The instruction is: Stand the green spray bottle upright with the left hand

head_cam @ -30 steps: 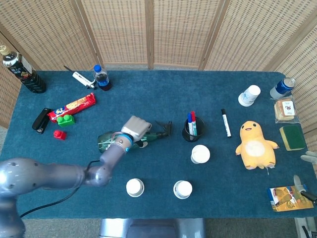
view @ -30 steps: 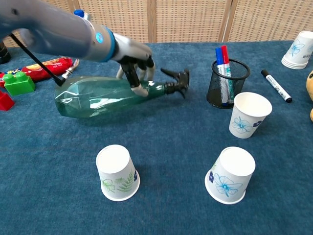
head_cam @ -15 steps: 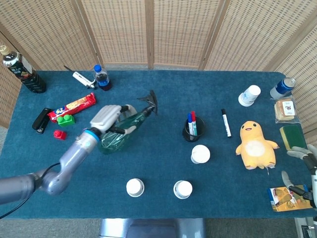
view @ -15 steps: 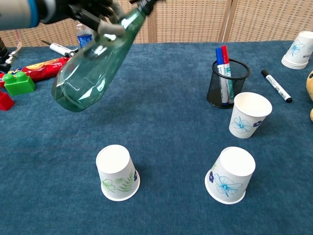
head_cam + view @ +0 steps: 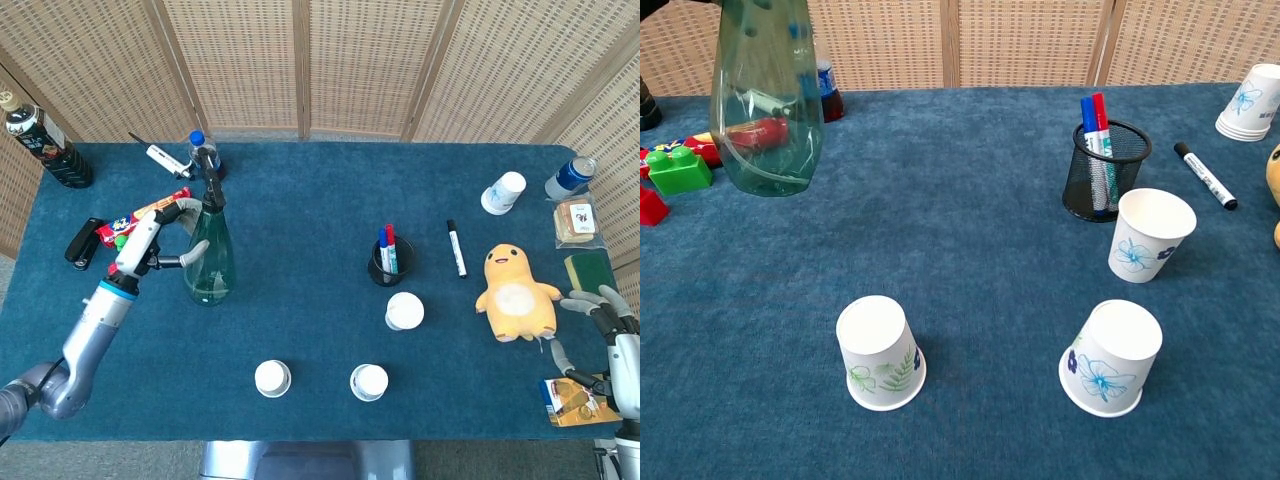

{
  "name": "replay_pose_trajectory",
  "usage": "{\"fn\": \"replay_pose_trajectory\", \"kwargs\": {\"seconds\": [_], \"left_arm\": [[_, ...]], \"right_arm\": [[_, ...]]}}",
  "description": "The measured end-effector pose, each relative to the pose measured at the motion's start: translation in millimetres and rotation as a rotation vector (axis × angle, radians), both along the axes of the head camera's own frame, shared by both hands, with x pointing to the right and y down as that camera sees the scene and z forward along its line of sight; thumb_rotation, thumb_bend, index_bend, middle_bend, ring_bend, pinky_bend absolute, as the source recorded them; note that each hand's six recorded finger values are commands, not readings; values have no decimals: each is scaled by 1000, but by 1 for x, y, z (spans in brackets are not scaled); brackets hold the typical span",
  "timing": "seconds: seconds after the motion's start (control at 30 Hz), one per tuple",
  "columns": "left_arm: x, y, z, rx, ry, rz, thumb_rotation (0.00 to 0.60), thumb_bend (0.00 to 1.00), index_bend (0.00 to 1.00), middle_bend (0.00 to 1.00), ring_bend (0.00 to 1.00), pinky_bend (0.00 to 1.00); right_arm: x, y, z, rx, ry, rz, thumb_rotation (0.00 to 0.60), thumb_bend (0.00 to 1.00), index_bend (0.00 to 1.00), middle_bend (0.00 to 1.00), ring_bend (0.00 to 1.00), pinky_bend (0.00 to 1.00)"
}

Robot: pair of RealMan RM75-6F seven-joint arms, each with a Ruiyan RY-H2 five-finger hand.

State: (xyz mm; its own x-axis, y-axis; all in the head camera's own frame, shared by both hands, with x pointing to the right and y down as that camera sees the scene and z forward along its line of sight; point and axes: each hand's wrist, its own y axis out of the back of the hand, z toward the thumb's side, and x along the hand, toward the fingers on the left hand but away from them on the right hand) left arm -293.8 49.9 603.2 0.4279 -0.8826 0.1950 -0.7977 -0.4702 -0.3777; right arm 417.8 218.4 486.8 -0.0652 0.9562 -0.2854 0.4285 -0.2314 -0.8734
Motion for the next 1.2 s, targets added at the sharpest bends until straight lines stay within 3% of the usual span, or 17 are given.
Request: {"fn": "replay_pose_trajectory", "kwargs": {"seconds": [0.13,0.27,0.57,0.83,1.2], "left_arm": [[1,8,8,44,22,-18,538,474,478,453,423,516],[3,14,15,64,37,-29,536,461,477,452,421,555],[12,28,40,95,32,-27,540,459,476,451,420,501],[18,39,57,145,-8,-12,557,459,469,447,420,569],[26,53,76,152,54,-67,561,456,457,439,412,571]], "right_arm": [[-1,-1,0,3,0,1,600,390,303,272,107,216],[-1,-1,0,2,0,4,600,389,303,271,107,216],[3,1,0,4,0,21,600,390,302,271,107,216],[3,1,-1,8,-3,22,600,389,300,271,107,216],[4,2,-5,13,2,30,600,391,300,273,107,216]]}}
